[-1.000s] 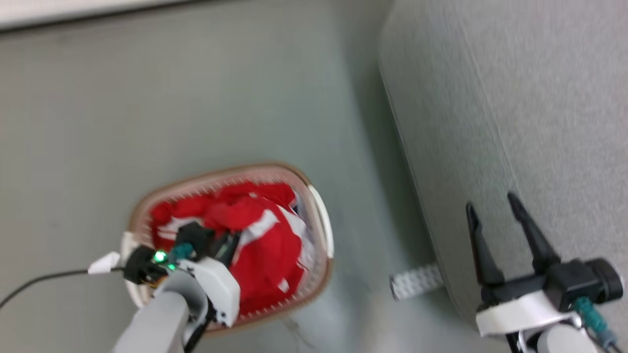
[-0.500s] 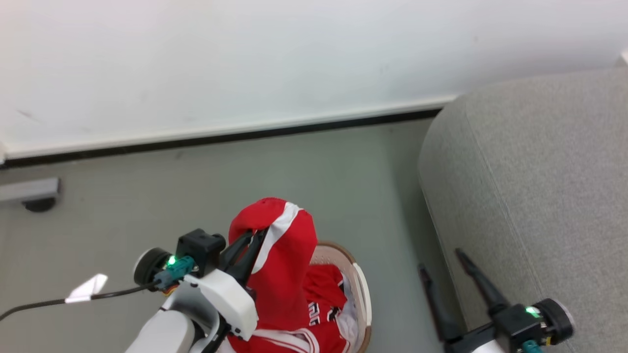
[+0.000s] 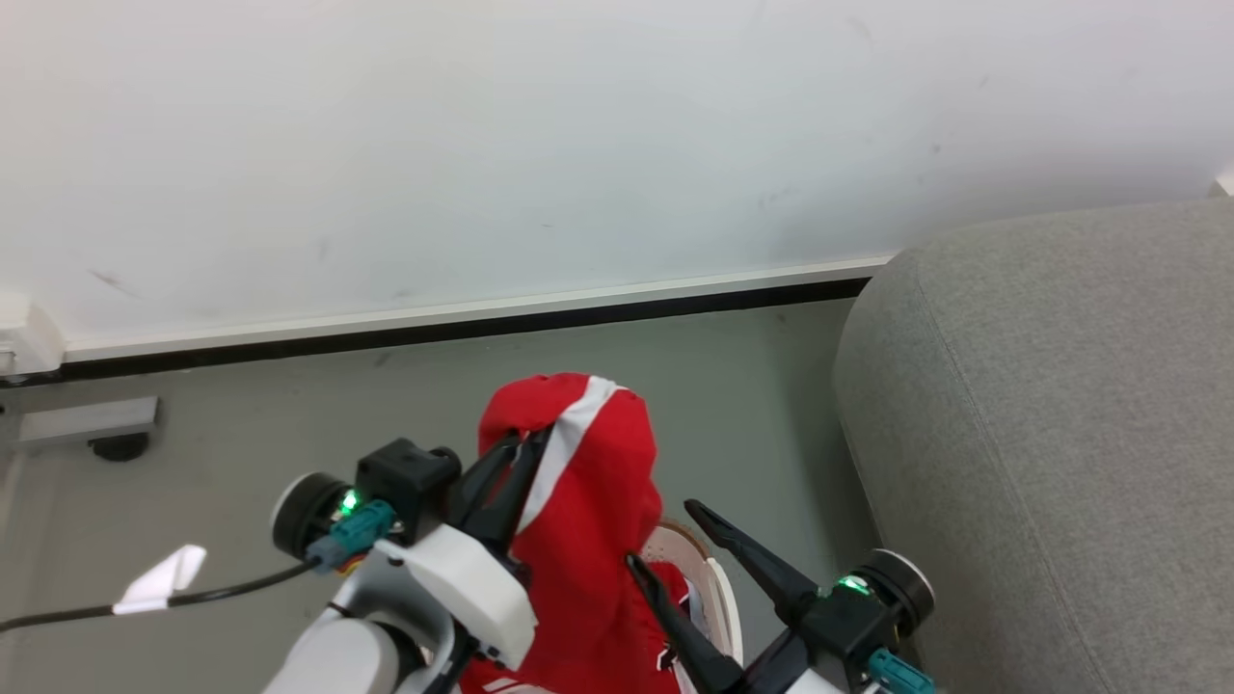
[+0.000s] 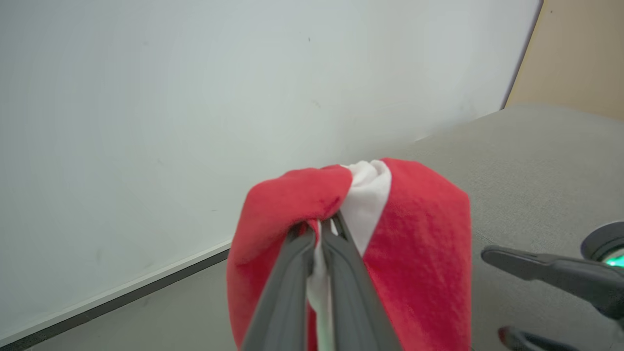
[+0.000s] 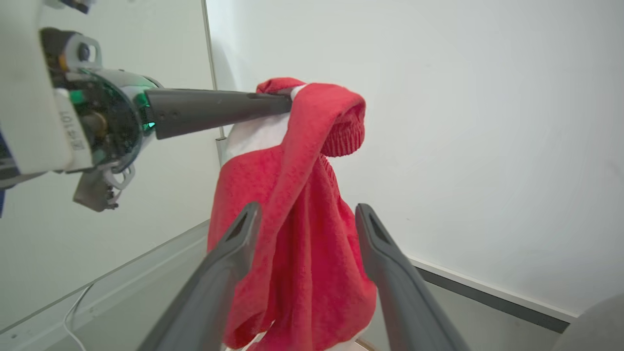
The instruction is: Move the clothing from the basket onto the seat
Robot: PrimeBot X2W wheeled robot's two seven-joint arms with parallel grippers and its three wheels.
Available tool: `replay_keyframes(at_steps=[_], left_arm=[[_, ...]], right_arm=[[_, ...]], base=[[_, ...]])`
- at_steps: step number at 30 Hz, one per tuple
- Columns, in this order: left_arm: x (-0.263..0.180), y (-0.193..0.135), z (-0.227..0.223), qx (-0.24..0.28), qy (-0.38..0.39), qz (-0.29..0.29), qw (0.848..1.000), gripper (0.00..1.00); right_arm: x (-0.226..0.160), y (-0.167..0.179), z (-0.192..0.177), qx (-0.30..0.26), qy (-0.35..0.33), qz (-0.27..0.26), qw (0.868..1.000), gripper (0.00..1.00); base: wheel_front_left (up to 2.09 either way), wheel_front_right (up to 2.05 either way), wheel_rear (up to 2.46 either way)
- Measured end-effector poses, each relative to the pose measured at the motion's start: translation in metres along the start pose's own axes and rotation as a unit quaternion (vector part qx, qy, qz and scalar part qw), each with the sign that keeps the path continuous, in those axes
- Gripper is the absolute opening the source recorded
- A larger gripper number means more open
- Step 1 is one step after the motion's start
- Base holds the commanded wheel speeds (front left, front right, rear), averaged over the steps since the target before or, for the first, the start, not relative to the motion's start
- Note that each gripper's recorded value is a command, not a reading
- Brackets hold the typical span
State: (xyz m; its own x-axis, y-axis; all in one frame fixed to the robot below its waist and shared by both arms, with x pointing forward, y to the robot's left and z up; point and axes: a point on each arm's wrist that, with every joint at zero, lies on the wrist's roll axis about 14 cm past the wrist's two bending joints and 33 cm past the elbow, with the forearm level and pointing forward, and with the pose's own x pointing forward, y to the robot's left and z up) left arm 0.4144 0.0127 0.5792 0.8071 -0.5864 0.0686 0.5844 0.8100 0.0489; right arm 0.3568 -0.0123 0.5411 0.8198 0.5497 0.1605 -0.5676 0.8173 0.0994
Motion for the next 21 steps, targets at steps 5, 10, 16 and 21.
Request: replay_keyframes(at_steps=[5, 10, 16, 21], left_arm=[[-0.003, -0.011, 0.003, -0.006, -0.001, -0.008, 1.0, 0.0], [-0.007, -0.021, 0.007, -0.009, -0.003, -0.021, 1.0, 0.0], [-0.011, -0.02, 0.007, -0.011, 0.0, -0.013, 1.0, 0.0], [-0.014, -0.013, 0.004, -0.024, -0.002, 0.005, 1.0, 1.0]], right_arm=[[0.014, 0.016, -0.003, 0.021, 0.008, 0.035, 0.999, 1.0], [0.023, 0.02, -0.004, 0.037, 0.014, 0.047, 0.998, 1.0], [0.036, 0.034, 0.011, 0.055, -0.003, 0.077, 0.995, 0.0], [0.044, 0.022, 0.027, 0.048, -0.025, 0.065, 0.996, 0.0]], base=[[0.0, 0.0, 0.0], [0.0, 0.0, 0.0], [0.0, 0.0, 0.0], [0.0, 0.0, 0.0]])
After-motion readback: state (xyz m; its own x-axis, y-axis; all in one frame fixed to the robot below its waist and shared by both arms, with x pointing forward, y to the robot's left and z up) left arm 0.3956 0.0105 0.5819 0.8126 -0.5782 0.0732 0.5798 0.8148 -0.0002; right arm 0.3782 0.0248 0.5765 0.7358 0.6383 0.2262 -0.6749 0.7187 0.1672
